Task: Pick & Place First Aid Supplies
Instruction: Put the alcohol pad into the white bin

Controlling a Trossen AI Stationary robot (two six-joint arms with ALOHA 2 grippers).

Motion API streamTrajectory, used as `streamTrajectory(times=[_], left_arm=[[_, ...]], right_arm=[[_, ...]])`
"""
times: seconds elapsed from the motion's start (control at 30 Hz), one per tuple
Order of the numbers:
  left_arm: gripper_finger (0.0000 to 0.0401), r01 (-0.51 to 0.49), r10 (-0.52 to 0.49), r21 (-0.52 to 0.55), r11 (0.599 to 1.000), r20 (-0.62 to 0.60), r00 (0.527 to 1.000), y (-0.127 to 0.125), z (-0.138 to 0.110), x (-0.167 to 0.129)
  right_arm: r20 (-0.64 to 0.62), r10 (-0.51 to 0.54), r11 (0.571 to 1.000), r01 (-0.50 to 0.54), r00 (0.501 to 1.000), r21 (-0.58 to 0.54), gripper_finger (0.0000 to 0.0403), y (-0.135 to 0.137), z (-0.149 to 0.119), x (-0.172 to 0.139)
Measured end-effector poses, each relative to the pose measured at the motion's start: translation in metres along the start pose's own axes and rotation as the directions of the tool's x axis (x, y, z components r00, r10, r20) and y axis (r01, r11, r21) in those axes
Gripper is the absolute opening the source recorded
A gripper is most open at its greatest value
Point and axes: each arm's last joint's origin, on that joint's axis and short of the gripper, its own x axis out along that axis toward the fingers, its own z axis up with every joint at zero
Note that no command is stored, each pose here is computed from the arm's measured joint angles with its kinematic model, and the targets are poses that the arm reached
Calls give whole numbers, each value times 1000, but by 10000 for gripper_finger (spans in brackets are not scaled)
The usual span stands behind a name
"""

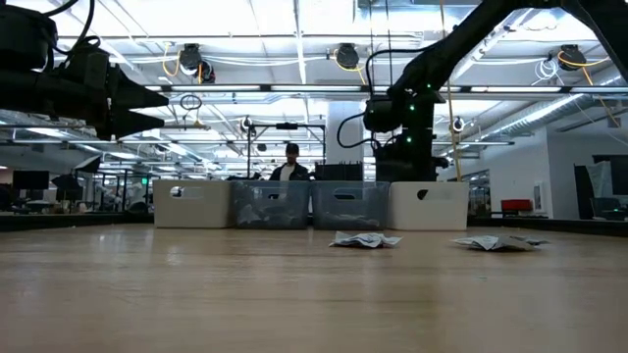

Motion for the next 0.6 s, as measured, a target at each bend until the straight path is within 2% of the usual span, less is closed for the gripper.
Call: streamTrajectory(times=[0.2, 0.3, 0.47, 0.6], left_arm=[[392, 0, 0, 0, 1000, 0, 1000, 0, 0, 0], [392, 0, 0, 0, 1000, 0, 1000, 0, 0, 0], [392, 0, 0, 0, 1000, 0, 1000, 0, 0, 0], [392, 0, 0, 0, 1000, 0, 1000, 0, 0, 0]], right_arm=[[13, -54, 998, 53, 998, 22, 198, -5, -2, -14], [33, 1, 1000, -1, 999, -2, 226, -6, -3, -27], [-10, 130, 989, -130, 991, -65, 232, -4, -14, -47], [-63, 240, 955, -247, 969, -163, 220, 2, -25, -63]])
